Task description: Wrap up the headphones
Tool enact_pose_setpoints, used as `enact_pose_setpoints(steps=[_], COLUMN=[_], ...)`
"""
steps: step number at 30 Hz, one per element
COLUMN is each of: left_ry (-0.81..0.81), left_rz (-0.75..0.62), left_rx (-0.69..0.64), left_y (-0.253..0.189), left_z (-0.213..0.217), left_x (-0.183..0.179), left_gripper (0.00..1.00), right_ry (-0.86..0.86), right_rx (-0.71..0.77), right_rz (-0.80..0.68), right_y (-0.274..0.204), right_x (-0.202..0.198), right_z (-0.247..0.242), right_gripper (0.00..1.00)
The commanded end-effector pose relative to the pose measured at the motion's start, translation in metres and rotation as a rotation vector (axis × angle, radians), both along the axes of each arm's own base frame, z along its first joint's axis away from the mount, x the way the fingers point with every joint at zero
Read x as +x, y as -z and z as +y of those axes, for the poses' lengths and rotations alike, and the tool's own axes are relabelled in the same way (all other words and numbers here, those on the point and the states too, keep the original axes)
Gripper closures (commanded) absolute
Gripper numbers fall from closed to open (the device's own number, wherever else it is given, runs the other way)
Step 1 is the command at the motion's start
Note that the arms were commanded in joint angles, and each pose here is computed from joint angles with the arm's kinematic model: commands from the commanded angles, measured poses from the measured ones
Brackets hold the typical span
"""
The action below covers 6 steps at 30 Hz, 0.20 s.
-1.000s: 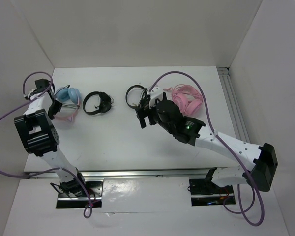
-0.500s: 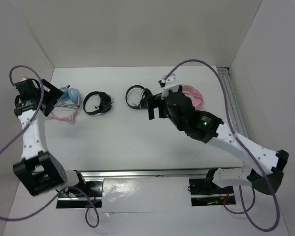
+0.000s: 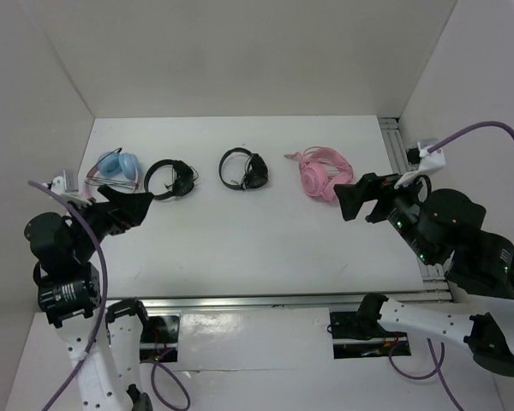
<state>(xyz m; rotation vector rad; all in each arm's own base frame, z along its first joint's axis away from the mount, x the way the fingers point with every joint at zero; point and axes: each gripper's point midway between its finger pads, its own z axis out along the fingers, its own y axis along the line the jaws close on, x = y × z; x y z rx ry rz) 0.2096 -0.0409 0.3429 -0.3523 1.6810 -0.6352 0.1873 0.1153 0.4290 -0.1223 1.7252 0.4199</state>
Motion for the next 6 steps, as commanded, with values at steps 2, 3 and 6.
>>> enact_pose_setpoints(steps=[2,3,6], left_ry=[0.136,0.101,0.088], left_rz=[0.077,0.075,0.081], left_rx=[-0.016,0.006,0.039], left_y=[0.022,0.017,0.012], left_z=[-0.015,-0.008,-0.006], left_x=[0.004,0.007,0.007], left_gripper=[0.00,0.00,0.00], right_ry=[0.021,0.030,0.051], right_rx=[-0.018,-0.035,-0.049], right_rz=[0.030,0.038,0.042], right_y=[0.007,0.012,0.019], right_x=[-0.011,-0.010,-0.009], right_z=[-0.019,-0.020,-0.024], right_gripper=[0.00,0.00,0.00])
